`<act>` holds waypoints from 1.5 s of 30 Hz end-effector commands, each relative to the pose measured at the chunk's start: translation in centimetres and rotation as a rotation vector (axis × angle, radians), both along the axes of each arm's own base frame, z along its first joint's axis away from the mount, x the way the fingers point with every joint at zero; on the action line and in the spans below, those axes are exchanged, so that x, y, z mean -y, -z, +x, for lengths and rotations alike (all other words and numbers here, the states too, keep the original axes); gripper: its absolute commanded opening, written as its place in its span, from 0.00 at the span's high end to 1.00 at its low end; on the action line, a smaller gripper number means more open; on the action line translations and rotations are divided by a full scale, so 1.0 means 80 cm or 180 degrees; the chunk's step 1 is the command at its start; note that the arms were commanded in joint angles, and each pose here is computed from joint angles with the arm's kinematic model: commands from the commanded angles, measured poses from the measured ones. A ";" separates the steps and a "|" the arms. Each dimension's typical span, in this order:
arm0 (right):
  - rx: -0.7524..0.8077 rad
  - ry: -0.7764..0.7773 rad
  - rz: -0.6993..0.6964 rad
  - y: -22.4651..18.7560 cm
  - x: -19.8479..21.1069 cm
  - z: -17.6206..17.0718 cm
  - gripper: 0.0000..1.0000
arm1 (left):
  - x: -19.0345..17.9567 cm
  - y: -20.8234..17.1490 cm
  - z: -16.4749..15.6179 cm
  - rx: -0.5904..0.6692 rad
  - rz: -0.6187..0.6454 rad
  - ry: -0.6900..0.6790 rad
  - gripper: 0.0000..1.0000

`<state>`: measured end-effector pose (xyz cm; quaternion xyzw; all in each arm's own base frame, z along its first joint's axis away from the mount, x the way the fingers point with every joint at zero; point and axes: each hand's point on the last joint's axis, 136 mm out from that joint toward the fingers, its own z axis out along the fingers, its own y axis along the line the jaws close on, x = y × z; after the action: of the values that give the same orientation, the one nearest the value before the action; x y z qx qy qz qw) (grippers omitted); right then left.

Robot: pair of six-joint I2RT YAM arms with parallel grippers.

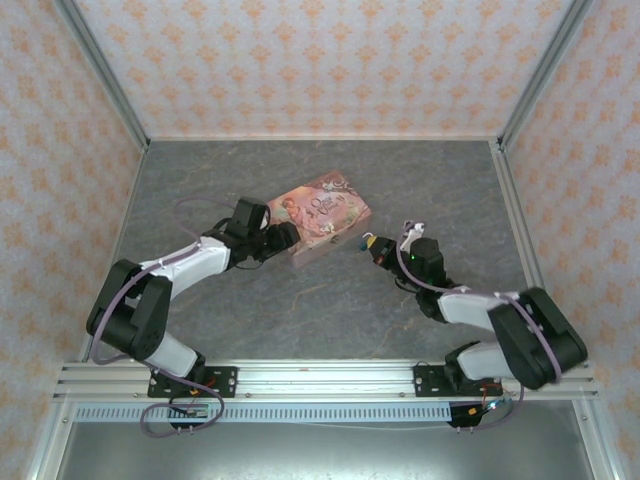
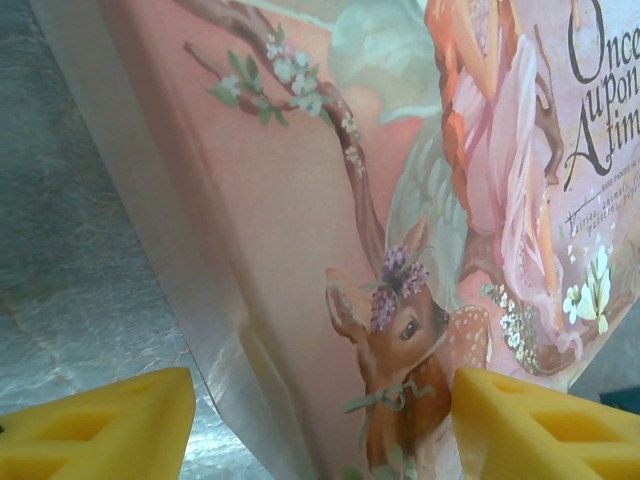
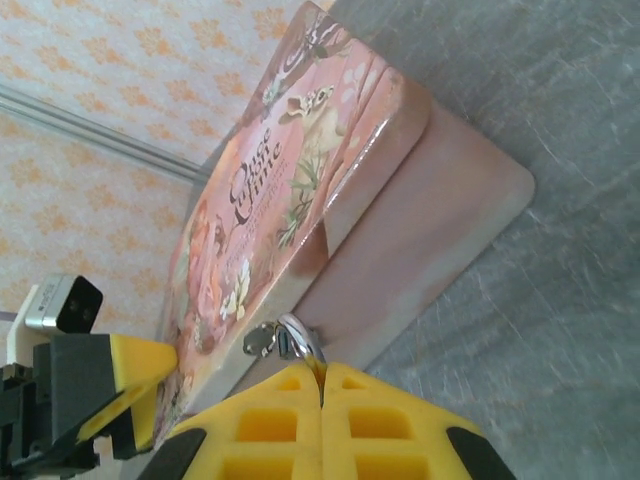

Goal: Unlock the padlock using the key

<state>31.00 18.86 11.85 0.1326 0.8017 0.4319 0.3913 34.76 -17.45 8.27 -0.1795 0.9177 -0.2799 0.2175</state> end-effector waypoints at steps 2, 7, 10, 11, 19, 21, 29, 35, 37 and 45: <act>-0.0247 -0.0254 -0.0375 0.004 -0.002 -0.045 1.00 | -0.030 0.001 -0.017 -0.0041 0.0272 -0.0123 0.31; -0.0487 -0.0353 -0.0448 -0.001 0.007 -0.090 1.00 | -0.047 -0.036 -0.016 0.0335 0.0298 -0.0334 0.26; -0.0698 -0.0360 -0.0438 0.006 0.014 -0.112 1.00 | -0.059 -0.057 -0.019 0.0548 0.0330 -0.0435 0.23; -0.0774 -0.0365 -0.0442 0.010 0.016 -0.119 1.00 | -0.062 -0.064 -0.021 0.0611 0.0343 -0.0457 0.22; -0.1316 -0.0665 -0.0552 0.029 0.014 -0.165 1.00 | -0.111 -0.106 -0.044 0.1110 0.0558 -0.0887 0.17; -0.1388 -0.0656 -0.0609 0.032 0.016 -0.170 1.00 | -0.124 -0.113 -0.052 0.1204 0.0614 -0.0995 0.15; -0.1540 -0.0617 -0.0706 0.042 0.010 -0.163 1.00 | -0.153 -0.118 -0.075 0.1288 0.0866 -0.1161 0.11; -0.1624 -0.0739 -0.0995 0.057 -0.014 -0.153 1.00 | -0.157 -0.114 -0.079 0.1266 0.0964 -0.1124 0.10; -0.1634 -0.0754 -0.1038 0.061 -0.023 -0.146 1.00 | -0.157 -0.114 -0.079 0.1265 0.0986 -0.1115 0.10; -0.1734 -0.0766 -0.1169 0.083 -0.040 -0.126 0.99 | -0.159 -0.112 -0.081 0.1246 0.1040 -0.1083 0.10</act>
<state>19.48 21.28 4.62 0.0822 0.9544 0.2685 0.1011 28.64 -5.84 17.73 -0.2333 0.8452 -0.1459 0.4582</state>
